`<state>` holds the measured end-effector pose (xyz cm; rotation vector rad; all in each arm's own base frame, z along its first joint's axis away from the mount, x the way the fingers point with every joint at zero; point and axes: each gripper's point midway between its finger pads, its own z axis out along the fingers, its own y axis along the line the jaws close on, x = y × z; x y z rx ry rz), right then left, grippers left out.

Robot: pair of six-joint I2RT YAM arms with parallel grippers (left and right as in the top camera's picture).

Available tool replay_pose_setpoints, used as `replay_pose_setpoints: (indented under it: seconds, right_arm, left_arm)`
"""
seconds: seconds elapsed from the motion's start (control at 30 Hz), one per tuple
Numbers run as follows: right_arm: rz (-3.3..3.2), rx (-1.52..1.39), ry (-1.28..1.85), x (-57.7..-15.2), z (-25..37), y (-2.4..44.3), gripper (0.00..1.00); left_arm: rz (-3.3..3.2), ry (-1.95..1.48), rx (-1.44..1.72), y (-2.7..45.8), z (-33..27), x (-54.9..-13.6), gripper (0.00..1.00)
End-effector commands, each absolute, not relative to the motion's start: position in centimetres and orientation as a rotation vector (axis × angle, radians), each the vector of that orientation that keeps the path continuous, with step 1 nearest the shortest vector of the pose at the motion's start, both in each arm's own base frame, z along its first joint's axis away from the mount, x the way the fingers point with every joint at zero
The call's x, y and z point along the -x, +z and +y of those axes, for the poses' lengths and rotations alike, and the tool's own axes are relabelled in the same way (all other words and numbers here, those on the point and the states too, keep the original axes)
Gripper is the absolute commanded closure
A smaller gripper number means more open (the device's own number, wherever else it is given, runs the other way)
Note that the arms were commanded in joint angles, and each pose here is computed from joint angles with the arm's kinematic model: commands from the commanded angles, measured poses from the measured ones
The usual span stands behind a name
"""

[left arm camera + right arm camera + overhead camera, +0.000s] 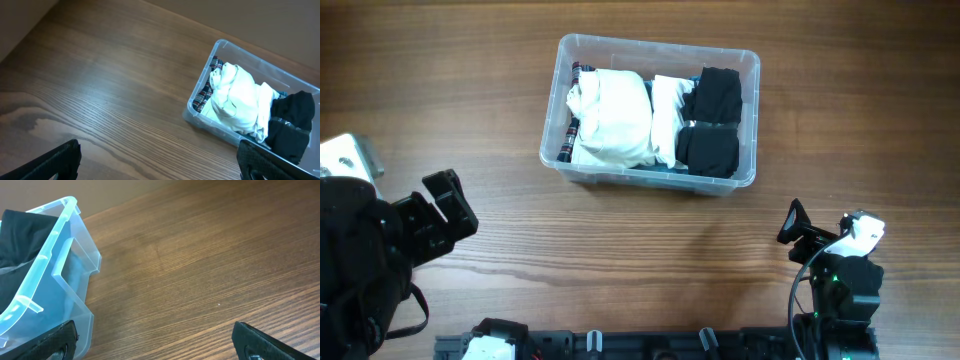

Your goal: Pack container

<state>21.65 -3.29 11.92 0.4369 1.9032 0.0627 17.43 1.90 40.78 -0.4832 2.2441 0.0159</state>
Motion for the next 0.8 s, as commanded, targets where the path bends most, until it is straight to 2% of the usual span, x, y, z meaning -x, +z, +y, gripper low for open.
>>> replay_pose_setpoints:
  seconds: [0.0, 0.23, 0.4, 0.57, 0.77]
  right_arm:
    - [1.881, -0.441, 0.080, -21.7, -3.2, 12.3, 0.00]
    - [1.881, -0.441, 0.080, -21.7, -3.2, 12.4, 0.00]
    - [1.881, -0.442, 0.081, -21.7, -3.2, 12.3, 0.00]
    - [1.881, -0.441, 0.080, -21.7, -3.2, 12.4, 0.00]
    - [1.881, -0.441, 0.080, -21.7, -3.2, 12.3, 0.00]
  left_arm:
    - [2.233, 0.034, 0.492, 40.9, 2.2, -17.5, 0.00]
    - [2.226, 0.034, 0.498, 41.0, 2.3, -17.3, 0.00]
    - [2.134, 0.101, 0.649, 40.3, 5.2, -17.1, 0.00]
    - [2.037, -0.008, 0.340, 38.7, 2.8, -20.7, 0.00]
    - [1.969, -0.209, 0.180, 31.7, -0.6, -22.4, 0.00]
